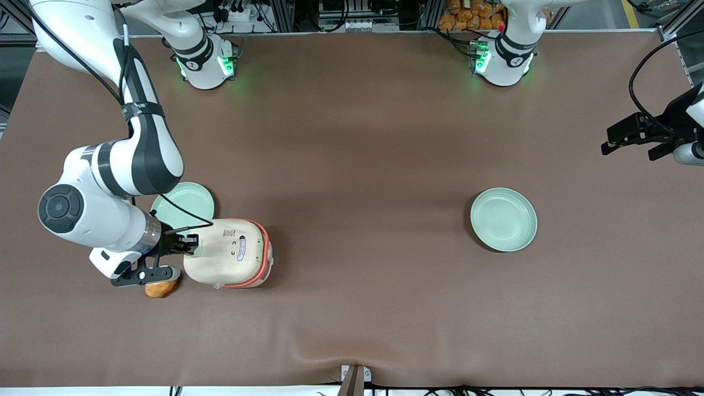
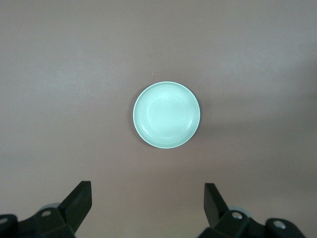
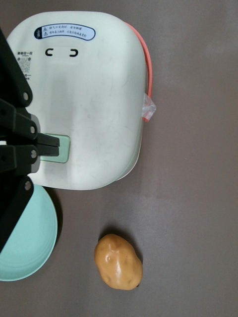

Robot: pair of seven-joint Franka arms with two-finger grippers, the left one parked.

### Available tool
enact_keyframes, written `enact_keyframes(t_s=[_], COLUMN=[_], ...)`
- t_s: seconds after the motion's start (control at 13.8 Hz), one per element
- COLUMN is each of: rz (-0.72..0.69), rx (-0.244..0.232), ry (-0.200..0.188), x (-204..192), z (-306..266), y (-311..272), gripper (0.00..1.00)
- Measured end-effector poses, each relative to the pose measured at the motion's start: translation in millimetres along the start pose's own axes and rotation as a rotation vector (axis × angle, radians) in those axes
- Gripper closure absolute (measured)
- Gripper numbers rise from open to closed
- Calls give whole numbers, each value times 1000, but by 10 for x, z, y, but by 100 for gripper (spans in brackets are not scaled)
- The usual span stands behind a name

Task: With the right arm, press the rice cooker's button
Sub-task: 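Press down on the rice cooker's lid button with the right gripper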

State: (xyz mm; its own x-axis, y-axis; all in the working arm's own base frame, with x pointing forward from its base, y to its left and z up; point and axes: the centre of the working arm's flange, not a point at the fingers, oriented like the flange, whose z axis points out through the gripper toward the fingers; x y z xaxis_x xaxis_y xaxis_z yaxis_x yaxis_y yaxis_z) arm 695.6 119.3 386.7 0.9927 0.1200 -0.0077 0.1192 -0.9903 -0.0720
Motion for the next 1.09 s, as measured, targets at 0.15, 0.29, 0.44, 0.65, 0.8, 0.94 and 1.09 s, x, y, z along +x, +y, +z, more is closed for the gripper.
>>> enact_keyframes(t_s=[0.15, 0.29, 0.44, 0.65, 0.8, 0.94, 1.09], rz=[0, 1, 2, 3, 3, 3, 4], rx=[1, 1, 1, 0, 0, 1, 2], ry=[-4, -10, -20, -33, -34, -37, -38], x=[-4, -7, -4, 1, 1, -2, -3], z=[6, 32, 98, 188, 190, 194, 198], y=[-1, 1, 5, 10, 10, 10, 10], gripper=[98, 97, 97, 98, 98, 98, 98])
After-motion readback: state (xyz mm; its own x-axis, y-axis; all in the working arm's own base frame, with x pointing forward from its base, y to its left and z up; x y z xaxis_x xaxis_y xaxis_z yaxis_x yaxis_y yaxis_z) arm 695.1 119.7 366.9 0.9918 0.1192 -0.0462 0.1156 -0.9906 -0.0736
